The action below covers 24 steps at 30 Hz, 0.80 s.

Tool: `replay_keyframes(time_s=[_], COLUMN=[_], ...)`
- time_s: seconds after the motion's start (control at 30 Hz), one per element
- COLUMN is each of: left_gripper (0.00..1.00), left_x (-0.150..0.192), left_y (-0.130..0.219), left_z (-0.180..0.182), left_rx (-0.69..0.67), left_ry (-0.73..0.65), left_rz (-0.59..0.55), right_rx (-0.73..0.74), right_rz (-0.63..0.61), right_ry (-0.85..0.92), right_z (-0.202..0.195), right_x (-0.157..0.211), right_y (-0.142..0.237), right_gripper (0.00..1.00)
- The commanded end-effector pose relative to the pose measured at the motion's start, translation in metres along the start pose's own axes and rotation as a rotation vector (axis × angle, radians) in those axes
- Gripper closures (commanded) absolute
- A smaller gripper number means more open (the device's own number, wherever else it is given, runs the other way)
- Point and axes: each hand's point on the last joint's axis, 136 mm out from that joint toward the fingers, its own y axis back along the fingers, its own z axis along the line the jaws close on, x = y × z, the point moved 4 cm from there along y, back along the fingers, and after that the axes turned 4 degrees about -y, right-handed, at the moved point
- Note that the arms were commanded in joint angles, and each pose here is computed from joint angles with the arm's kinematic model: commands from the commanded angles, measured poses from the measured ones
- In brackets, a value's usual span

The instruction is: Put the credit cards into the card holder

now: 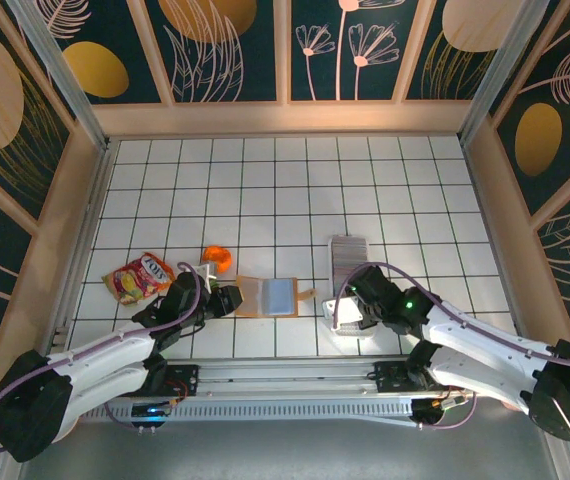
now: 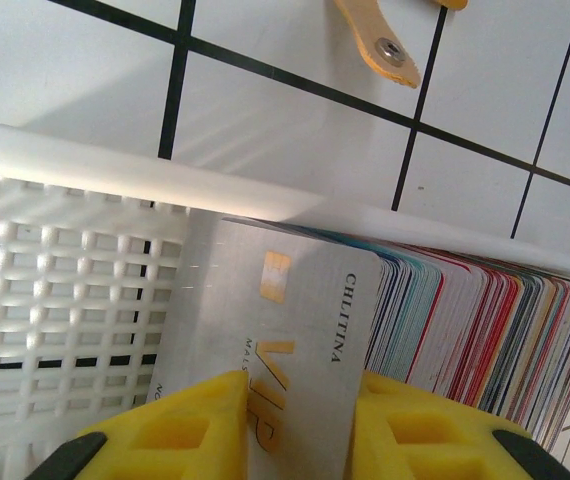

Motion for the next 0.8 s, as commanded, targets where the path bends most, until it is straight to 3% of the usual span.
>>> replay_keyframes(time_s=[0.0, 0.77], left_gripper=[0.6, 0.6], left_x=[0.001, 0.0], left_y=[0.0, 0.0], left_z=[-0.001, -0.002], left_rx=[0.006, 0.007], left_ry=[0.012, 0.007], left_rz=[0.01, 0.008], right_rx=[0.082, 0.053], right_rz=[0.057, -0.002], right_ry=[-0.004, -0.056], right_z=[-0.017, -0.023], right_x=[0.008, -0.002], right_y=[0.007, 0.024], right_gripper=[0.75, 0.87])
